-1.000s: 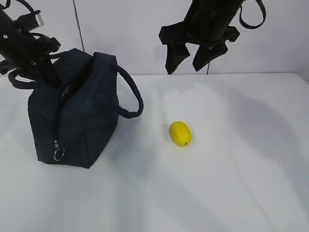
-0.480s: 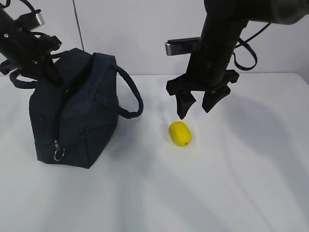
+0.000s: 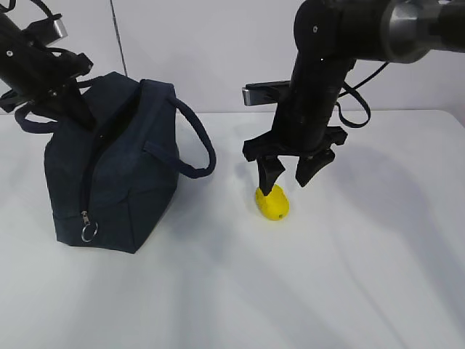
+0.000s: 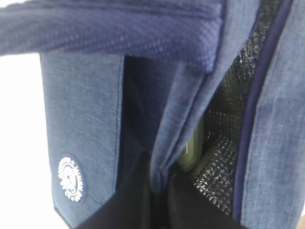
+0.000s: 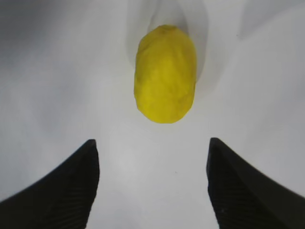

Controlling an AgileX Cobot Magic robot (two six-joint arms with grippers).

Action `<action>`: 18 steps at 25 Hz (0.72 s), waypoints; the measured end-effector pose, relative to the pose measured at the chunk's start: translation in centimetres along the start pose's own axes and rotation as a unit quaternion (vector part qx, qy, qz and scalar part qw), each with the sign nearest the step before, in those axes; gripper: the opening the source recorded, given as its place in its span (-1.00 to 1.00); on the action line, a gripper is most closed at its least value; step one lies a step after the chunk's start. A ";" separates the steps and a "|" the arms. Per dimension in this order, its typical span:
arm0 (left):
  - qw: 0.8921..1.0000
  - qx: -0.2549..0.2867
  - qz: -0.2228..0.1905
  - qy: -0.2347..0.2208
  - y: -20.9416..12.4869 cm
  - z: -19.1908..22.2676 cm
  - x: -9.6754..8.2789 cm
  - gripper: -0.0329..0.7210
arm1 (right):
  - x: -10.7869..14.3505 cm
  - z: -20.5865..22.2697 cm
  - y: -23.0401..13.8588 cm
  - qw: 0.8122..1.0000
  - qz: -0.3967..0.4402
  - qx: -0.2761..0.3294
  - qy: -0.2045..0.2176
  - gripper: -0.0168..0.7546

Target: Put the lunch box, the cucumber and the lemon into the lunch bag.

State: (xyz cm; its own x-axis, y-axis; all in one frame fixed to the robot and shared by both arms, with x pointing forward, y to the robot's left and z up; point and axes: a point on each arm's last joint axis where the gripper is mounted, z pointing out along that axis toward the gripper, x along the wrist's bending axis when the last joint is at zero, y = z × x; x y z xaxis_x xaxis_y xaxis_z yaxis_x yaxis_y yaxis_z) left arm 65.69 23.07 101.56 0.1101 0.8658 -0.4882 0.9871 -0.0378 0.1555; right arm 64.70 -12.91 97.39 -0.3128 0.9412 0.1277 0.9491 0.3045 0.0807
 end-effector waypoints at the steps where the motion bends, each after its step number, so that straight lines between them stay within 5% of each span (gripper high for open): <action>1: 1.000 0.000 0.000 0.000 0.0 0.0 0.0 -0.91 | 0.0 0.3 0.1 1.000 0.001 0.002 0.000 0.37; 18: 1.000 0.000 -0.001 -0.002 0.0 0.0 0.0 -0.91 | -0.3 3.9 1.5 1.000 0.008 -0.028 0.005 0.37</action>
State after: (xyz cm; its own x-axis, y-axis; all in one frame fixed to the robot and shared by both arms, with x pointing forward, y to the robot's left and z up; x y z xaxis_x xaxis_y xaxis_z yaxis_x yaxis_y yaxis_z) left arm 65.70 23.04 101.57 0.1092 0.8642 -0.4912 0.9872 -0.0364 0.1554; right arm 66.35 -12.22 93.65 -0.2985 0.9443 0.1386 0.9503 0.2807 0.1344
